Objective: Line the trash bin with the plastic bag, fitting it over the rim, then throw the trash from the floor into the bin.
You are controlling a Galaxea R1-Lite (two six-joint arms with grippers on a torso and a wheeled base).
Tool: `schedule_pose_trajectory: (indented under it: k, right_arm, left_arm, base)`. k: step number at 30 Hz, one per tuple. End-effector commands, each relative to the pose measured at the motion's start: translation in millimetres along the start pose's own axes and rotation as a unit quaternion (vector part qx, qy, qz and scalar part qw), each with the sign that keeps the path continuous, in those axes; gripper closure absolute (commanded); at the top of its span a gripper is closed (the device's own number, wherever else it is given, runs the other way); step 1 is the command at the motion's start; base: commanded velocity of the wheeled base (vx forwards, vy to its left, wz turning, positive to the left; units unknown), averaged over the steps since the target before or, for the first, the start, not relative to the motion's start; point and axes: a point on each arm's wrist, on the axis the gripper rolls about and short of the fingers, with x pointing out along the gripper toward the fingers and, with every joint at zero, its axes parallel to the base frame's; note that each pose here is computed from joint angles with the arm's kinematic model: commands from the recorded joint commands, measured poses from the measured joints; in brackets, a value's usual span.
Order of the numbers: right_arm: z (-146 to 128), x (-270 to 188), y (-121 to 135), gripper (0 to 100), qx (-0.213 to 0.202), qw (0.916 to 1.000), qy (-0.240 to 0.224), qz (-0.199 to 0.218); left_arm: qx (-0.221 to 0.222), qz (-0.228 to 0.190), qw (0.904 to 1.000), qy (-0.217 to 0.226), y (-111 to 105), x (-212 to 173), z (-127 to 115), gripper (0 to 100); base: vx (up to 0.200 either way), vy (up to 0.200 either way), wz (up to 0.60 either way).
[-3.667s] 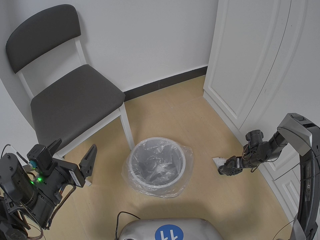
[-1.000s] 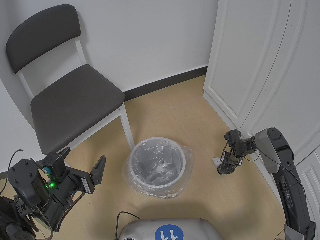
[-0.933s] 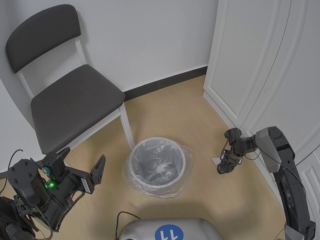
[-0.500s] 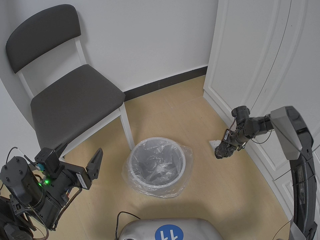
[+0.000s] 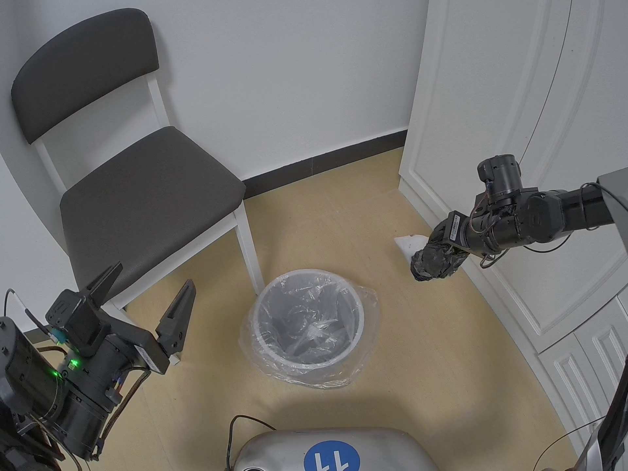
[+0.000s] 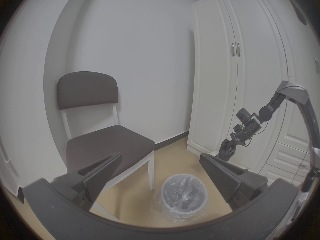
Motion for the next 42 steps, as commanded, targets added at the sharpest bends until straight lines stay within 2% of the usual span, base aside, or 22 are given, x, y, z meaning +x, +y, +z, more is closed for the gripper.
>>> schedule_pose_trajectory:
  k: [1,3,4,7,8,11,15,20,22,24,26,33,42]
  right_arm:
    - [-25.7,-71.5,52.8,100,-0.063,0.9920,-0.042,0.101]
    - [-43.5,-80.6,71.1,100,-0.082,0.9872,-0.038,0.131]
    - [-45.6,-82.3,73.2,100,-0.084,0.9867,-0.038,0.134]
    - [-76.1,-96.0,97.9,100,-0.116,0.9809,-0.025,0.154]
    - [-77.8,-96.6,99.8,100,-0.119,0.9803,-0.025,0.156]
    - [-83.9,-94.8,122.1,100,-0.161,0.9699,-0.032,0.180]
    - [-94.1,-79.4,143.5,100,-0.183,0.9637,-0.026,0.193]
    - [-111.6,-70.8,149.8,100,-0.196,0.9612,-0.004,0.194]
    - [-114.0,-64.9,150.7,100,-0.198,0.9612,0.001,0.192]
    - [-115.1,-62.9,150.7,100,-0.199,0.9614,0.003,0.190]
    - [-125.9,-37.7,151.9,100,-0.202,0.9629,0.022,0.177]
    - [-142.6,-8.8,152.9,100,-0.208,0.9630,0.049,0.164]
    - [-166.5,25.4,148.3,100,-0.218,0.9620,0.081,0.144]
  left_arm:
    - [0.001,-0.007,0.9996,-0.029,2.7,-5.1,8.4,0]
    - [-0.002,-0.013,0.9992,-0.037,5.7,-9.3,11.2,0]
    - [-0.002,-0.015,0.9992,-0.038,6.3,-10.2,11.8,0]
    - [-0.006,-0.015,0.9990,-0.041,10.1,-15.2,13.4,0]
    - [-0.006,-0.015,0.9990,-0.041,10.2,-14.9,13.6,0]
    - [0.011,0.010,0.9997,-0.017,13.1,-3.9,11.4,0]
    - [0.024,0.038,0.9990,0.001,20.0,0.9,12.6,0]
    - [0.048,0.096,0.9934,0.039,42.5,-6.2,-3.1,0]
    - [0.051,0.124,0.9902,0.038,51.2,-7.3,-3.1,0]
    - [0.052,0.129,0.9896,0.038,52.6,-7.5,-2.8,0]
    - [0.070,0.160,0.9841,0.032,63.1,-10.1,0.6,0]
    - [0.073,0.158,0.9836,0.046,64.9,-15.8,-6.1,0]
    - [0.064,0.161,0.9841,0.041,65.2,-18.2,-5.3,0]
  base:
    - [0.000,0.000,0.00]
    - [0.000,0.000,0.00]
    - [0.000,0.000,0.00]
    - [0.000,0.000,0.00]
    - [0.000,0.000,0.00]
    - [0.000,0.000,0.00]
    - [0.000,0.000,0.00]
    - [0.000,0.000,0.00]
    - [0.000,0.000,0.00]
    - [0.000,0.000,0.00]
    - [0.000,0.000,0.00]
    - [0.000,0.000,0.00]
    - [0.000,0.000,0.00]
